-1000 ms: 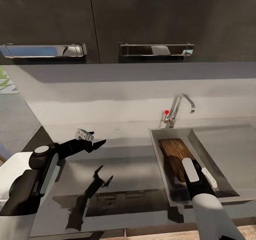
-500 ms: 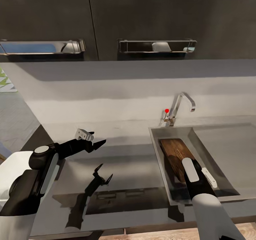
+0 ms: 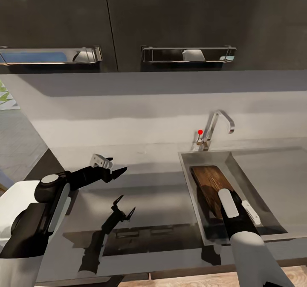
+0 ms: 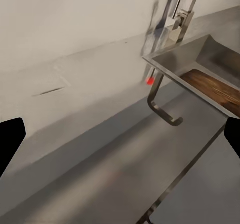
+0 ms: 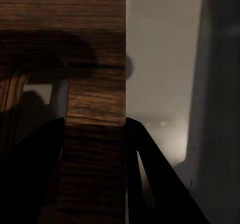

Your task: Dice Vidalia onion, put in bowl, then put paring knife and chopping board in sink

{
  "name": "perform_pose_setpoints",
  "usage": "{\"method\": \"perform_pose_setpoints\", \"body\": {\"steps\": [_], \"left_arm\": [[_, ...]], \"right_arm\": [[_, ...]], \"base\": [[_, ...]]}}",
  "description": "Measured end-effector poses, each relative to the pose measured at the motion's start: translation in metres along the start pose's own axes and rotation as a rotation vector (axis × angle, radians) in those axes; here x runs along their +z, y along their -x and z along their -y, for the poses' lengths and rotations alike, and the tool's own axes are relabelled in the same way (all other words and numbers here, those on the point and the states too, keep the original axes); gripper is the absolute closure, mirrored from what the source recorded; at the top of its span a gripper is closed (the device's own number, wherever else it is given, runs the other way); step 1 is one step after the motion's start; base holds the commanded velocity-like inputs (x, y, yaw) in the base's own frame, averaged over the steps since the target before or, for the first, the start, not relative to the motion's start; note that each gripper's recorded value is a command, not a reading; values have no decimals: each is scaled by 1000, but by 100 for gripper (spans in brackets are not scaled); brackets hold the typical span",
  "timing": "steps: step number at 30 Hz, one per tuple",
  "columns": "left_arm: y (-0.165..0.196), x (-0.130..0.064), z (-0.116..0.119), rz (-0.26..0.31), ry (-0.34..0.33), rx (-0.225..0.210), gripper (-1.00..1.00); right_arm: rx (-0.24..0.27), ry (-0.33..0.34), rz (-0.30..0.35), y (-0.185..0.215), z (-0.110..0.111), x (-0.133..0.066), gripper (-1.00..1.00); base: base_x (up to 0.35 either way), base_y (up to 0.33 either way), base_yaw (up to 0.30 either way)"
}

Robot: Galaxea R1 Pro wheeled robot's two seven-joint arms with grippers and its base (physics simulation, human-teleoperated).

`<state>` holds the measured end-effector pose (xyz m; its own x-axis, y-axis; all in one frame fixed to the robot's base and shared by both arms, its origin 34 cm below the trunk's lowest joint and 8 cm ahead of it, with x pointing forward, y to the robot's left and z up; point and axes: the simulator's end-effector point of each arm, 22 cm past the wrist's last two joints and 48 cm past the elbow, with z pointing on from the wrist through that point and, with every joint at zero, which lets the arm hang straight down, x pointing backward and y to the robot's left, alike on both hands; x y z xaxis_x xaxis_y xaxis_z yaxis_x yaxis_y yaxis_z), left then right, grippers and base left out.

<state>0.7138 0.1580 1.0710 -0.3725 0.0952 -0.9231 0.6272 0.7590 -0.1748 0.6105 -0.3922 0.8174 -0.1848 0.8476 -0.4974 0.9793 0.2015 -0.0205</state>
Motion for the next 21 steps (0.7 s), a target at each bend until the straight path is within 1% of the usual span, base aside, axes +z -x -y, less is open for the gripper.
{"method": "perform_pose_setpoints", "body": {"steps": [5, 6, 21], "left_arm": [[0, 0, 0, 0, 0, 0, -100], [0, 0, 0, 0, 0, 0, -100], [0, 0, 0, 0, -1, 0, -100]], "right_arm": [[0, 0, 0, 0, 0, 0, 100], [0, 0, 0, 0, 0, 0, -100], [0, 0, 0, 0, 0, 0, -100]], "base": [[0, 0, 0], [0, 0, 0], [0, 0, 0]]}}
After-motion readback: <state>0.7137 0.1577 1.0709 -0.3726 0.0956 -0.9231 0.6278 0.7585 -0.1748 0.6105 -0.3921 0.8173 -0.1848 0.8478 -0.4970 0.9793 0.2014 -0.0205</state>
